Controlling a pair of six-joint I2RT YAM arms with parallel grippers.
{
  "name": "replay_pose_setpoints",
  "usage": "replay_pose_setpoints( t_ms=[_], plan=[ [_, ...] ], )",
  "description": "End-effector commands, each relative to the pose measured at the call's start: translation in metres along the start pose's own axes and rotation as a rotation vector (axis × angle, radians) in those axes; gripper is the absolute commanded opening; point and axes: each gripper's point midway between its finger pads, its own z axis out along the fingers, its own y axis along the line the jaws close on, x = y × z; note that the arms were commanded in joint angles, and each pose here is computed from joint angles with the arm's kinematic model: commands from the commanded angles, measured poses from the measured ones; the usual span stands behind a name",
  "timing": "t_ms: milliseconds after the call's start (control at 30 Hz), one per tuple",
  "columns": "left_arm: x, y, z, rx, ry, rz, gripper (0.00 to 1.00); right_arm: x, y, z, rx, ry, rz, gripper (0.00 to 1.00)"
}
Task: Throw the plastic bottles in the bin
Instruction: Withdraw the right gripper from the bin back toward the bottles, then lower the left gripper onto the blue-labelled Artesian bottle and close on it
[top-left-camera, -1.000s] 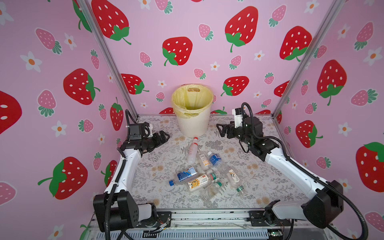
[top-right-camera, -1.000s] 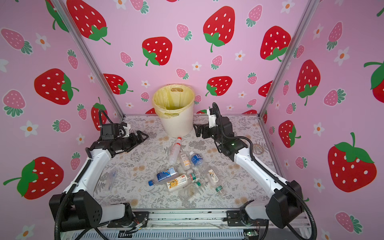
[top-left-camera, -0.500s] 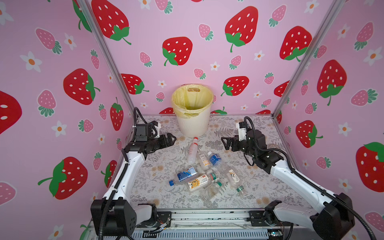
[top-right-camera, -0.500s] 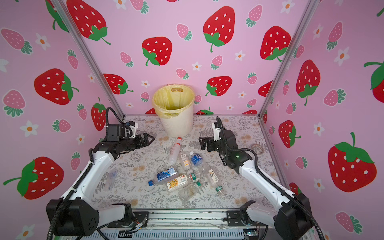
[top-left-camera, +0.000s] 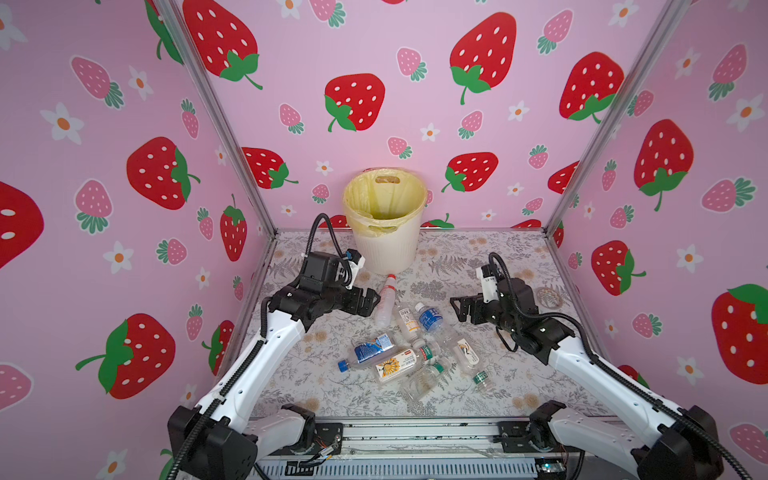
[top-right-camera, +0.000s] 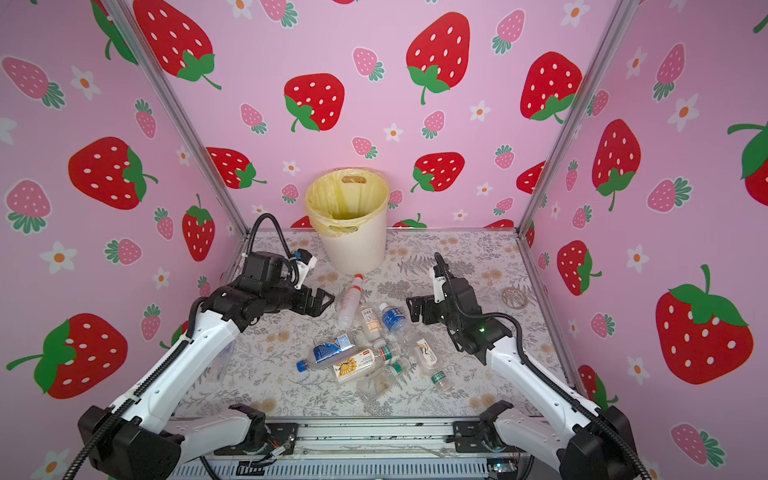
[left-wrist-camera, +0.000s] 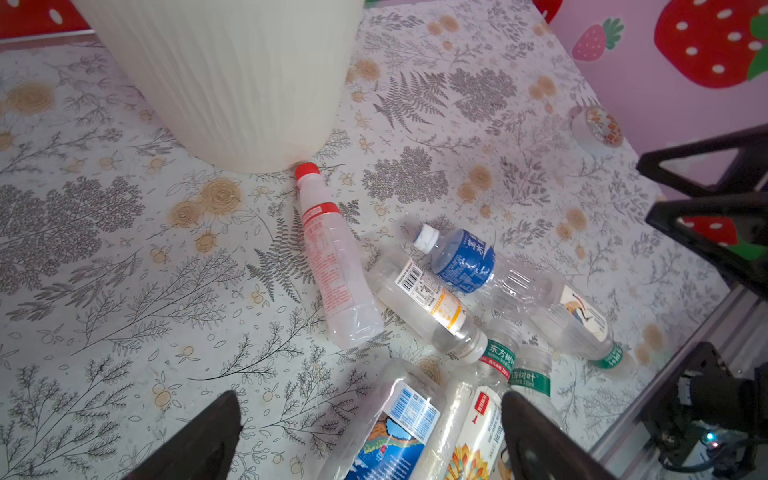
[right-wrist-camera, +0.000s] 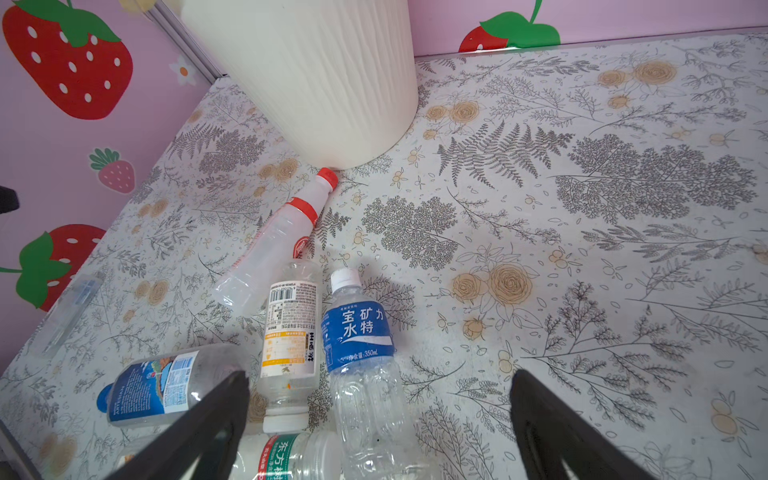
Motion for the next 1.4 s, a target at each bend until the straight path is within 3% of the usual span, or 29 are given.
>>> replay_pose_setpoints(
  t_ms=[0, 100, 233, 367, 467, 567, 733, 933, 1367],
  plan=[
    [0.015, 0.01, -0.003, -0.119, 0.094, 0.125, 0.99, 0.009, -0.006, 0.0, 0.019, 0.017, -0.021, 0.99],
    [0.028, 0.002, 0.003, -0.142, 0.171, 0.166, 0.99, 0.013, -0.009, 0.001, 0.024, 0.025, -0.025, 0.99],
    [0.052, -0.001, 0.011, -0.222, 0.284, 0.313, 0.99, 0.016, -0.01, 0.001, 0.027, 0.024, -0.023, 0.99],
    [0.076, 0.002, 0.021, -0.215, 0.401, 0.339, 0.97, 0.018, -0.011, 0.003, 0.024, 0.027, -0.021, 0.99],
    [0.074, 0.016, 0.022, -0.318, 0.422, 0.254, 0.96, 0.018, -0.011, 0.003, 0.023, 0.029, -0.025, 0.99],
    [0.087, 0.003, 0.031, -0.233, 0.448, 0.232, 0.97, 0.019, -0.013, 0.005, 0.031, 0.031, -0.025, 0.99],
    [0.116, 0.007, 0.036, -0.238, 0.563, 0.219, 0.98, 0.016, -0.014, 0.005, 0.032, 0.027, -0.025, 0.99],
    [0.13, -0.007, 0.033, -0.146, 0.559, 0.203, 0.99, 0.017, -0.015, 0.006, 0.037, 0.026, -0.023, 0.99],
    [0.155, 0.001, 0.05, -0.188, 0.746, 0.229, 0.98, 0.013, -0.015, 0.007, 0.036, 0.021, -0.015, 0.99]
  ],
)
